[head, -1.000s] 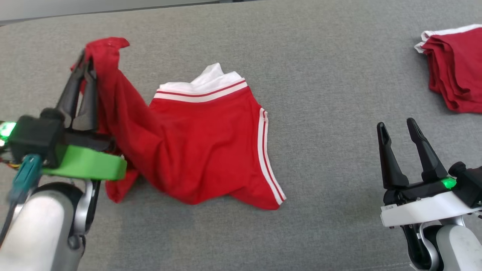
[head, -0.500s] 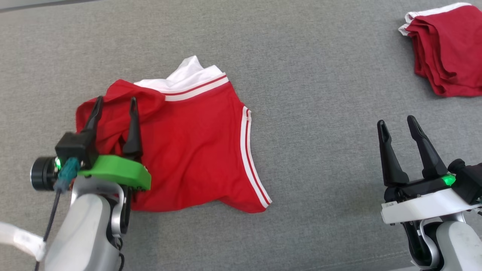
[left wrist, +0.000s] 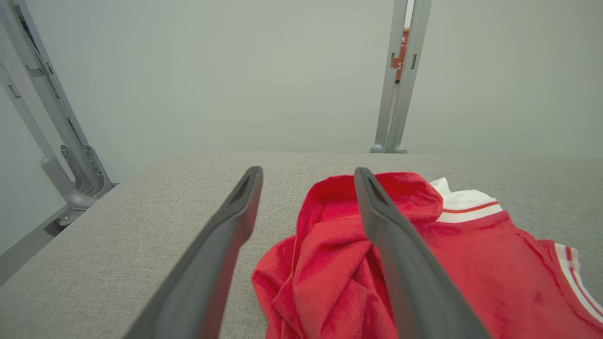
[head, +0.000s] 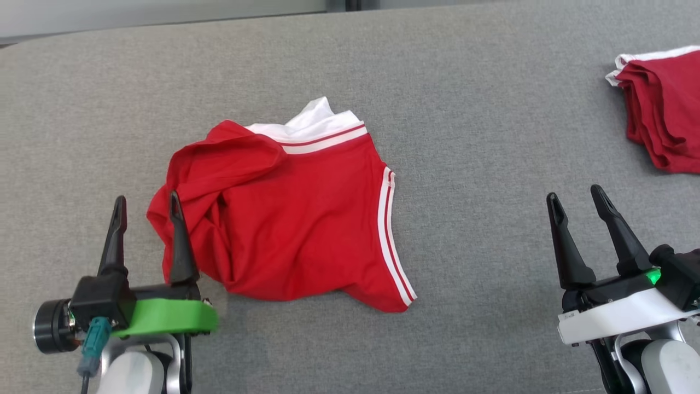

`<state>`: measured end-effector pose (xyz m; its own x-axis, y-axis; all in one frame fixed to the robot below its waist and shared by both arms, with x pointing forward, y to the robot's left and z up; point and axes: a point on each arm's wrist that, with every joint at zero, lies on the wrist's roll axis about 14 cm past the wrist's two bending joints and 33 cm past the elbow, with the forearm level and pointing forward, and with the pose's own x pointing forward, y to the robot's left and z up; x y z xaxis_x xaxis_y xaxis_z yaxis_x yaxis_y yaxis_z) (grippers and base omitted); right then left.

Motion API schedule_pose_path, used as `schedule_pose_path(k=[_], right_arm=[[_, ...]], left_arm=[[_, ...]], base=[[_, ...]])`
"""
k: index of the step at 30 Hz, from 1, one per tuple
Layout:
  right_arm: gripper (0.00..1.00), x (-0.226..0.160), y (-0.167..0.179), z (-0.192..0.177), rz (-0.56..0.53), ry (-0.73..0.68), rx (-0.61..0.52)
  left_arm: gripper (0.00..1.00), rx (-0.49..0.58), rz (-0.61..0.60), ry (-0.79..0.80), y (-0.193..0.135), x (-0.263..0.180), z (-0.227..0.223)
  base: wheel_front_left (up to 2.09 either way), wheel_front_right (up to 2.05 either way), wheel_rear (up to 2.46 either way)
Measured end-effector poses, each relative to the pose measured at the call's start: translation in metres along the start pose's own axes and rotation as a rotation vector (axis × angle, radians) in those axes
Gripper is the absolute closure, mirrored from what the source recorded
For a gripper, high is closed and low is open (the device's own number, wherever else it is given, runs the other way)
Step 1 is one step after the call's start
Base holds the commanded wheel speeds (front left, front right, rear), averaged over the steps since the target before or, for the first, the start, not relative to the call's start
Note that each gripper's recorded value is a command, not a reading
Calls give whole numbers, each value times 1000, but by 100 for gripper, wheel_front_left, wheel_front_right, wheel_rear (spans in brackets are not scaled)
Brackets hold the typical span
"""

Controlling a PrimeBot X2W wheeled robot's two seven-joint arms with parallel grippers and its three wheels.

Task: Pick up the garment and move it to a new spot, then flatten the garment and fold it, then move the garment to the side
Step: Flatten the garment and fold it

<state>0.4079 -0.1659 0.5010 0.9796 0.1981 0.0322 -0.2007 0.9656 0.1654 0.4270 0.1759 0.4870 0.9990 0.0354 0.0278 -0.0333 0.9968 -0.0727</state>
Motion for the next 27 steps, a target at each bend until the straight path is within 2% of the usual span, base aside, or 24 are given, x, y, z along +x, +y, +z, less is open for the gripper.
schedule_pose_path(k=[7, 19, 22, 27], right_arm=[[0, -4, 8, 10, 20, -13, -5], [0, -6, 10, 3, 25, 15, 0], [0, -6, 27, -14, 77, 76, 18], [0, -13, 77, -59, 217, 227, 109]], left_arm=[[0, 7, 9, -26, 5, -15, 12], [0, 11, -11, -25, -2, -16, 11], [0, 12, -14, -21, -1, -15, 9], [0, 11, -22, -46, -4, -8, 16]], base=[[0, 0, 0], [0, 0, 0], [0, 0, 0], [0, 0, 0]])
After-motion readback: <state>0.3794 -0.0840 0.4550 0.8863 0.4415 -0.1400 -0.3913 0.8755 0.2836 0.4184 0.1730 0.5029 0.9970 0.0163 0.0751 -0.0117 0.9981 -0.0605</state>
